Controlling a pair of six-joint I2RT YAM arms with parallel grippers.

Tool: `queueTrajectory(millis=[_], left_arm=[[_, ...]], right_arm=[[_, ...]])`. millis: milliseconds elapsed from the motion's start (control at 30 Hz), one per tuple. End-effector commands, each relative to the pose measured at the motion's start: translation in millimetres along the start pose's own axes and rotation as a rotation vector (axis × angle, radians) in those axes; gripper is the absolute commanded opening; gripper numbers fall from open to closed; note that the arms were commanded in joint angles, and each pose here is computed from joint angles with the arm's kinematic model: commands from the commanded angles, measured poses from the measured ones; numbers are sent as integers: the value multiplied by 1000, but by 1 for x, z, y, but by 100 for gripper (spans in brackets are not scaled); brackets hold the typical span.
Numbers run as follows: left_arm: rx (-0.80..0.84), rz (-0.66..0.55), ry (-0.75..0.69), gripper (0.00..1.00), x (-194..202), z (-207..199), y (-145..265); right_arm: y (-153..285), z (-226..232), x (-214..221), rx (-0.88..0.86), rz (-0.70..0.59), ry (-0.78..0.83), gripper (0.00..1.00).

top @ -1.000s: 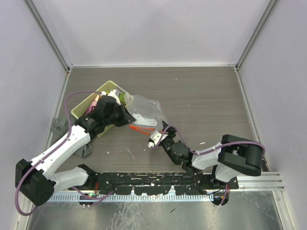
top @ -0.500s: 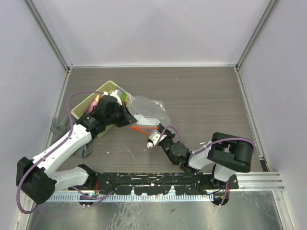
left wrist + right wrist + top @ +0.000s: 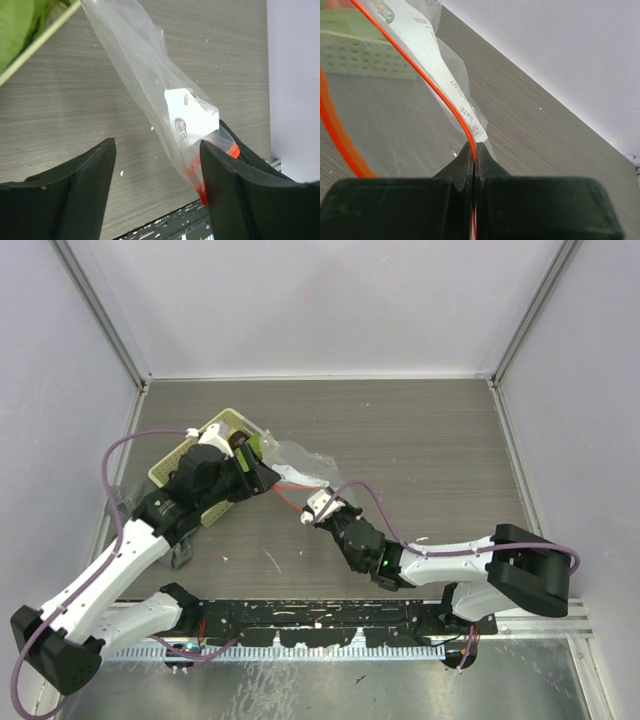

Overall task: Place the food in the zip-top bag and seal the zipper
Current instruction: Open the zipper of the food storage bag.

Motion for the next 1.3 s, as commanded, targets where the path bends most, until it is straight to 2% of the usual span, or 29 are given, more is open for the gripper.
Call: queueTrajectory(millis=[0, 167, 200, 433, 700, 933, 1133, 1267], left_arm=[[-15, -170, -13, 75, -30, 0, 27], [18, -255, -30, 98, -36, 2, 44], [33, -263, -35, 99, -35, 1, 46], [160, -278, -27, 98, -30, -14, 50], [336, -152, 75, 98, -11, -42, 31], [412, -76, 112, 98, 0, -58, 15], [436, -72, 118, 98, 6, -66, 8], [421, -76, 111, 98, 7, -65, 6]], right_arm=[[-3, -9, -15, 54, 102, -101, 1], [-1, -10, -22, 41, 194, -132, 1], [0, -11, -24, 50, 211, -147, 1], [8, -34, -47, 173, 314, -301, 0], [12, -35, -53, 284, 479, -402, 0], [13, -26, -41, 337, 538, -455, 0], [6, -6, -43, 267, 557, -502, 0], [1, 2, -54, 202, 522, -562, 0]])
Point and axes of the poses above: each gripper's point midway between its finger pads, its own y axis back along the fingers, its own z axis along the line the jaws close on, x = y × z, the point moved 2 cm from there along y, back along the fingers, and after that the axes turned 5 degrees about -y, right-handed, at the moved point
